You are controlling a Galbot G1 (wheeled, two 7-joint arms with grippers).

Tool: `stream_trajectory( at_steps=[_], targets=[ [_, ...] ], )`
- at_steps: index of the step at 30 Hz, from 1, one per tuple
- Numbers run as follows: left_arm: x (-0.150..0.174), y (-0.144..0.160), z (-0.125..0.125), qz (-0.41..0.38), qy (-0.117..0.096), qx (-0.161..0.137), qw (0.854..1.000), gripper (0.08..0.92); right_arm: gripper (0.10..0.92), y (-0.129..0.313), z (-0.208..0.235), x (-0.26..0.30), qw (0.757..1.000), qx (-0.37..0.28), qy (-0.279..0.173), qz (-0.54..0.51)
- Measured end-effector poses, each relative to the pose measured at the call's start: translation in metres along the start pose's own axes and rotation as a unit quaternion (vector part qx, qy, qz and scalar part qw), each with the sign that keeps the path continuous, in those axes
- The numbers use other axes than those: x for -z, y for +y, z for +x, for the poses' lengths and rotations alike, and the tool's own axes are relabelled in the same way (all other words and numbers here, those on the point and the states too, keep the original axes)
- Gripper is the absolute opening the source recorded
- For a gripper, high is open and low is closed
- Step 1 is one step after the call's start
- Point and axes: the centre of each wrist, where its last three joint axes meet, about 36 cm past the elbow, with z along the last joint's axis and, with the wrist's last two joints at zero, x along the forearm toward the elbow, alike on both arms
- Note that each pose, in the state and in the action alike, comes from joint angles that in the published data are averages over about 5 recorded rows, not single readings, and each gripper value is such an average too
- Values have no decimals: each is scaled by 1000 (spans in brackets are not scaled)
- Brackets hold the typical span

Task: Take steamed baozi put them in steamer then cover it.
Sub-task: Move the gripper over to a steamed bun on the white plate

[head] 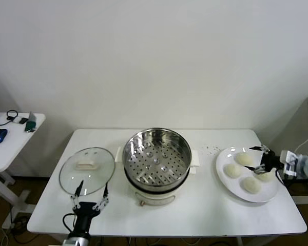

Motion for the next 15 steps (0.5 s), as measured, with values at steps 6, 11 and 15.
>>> stream_trajectory(
  at_steps=[6, 11, 15],
  targets=[
    [0, 1, 0, 3, 2, 2, 1000, 823, 823, -49, -14, 9, 995, 57, 61, 46],
    [-1, 3, -3, 5, 3, 6, 1000, 823, 823, -80, -36, 22, 988, 95, 102, 72],
    [0, 5, -5, 5, 4, 10, 1000, 823, 823, -94, -59, 33, 980, 124, 130, 87]
  ],
)
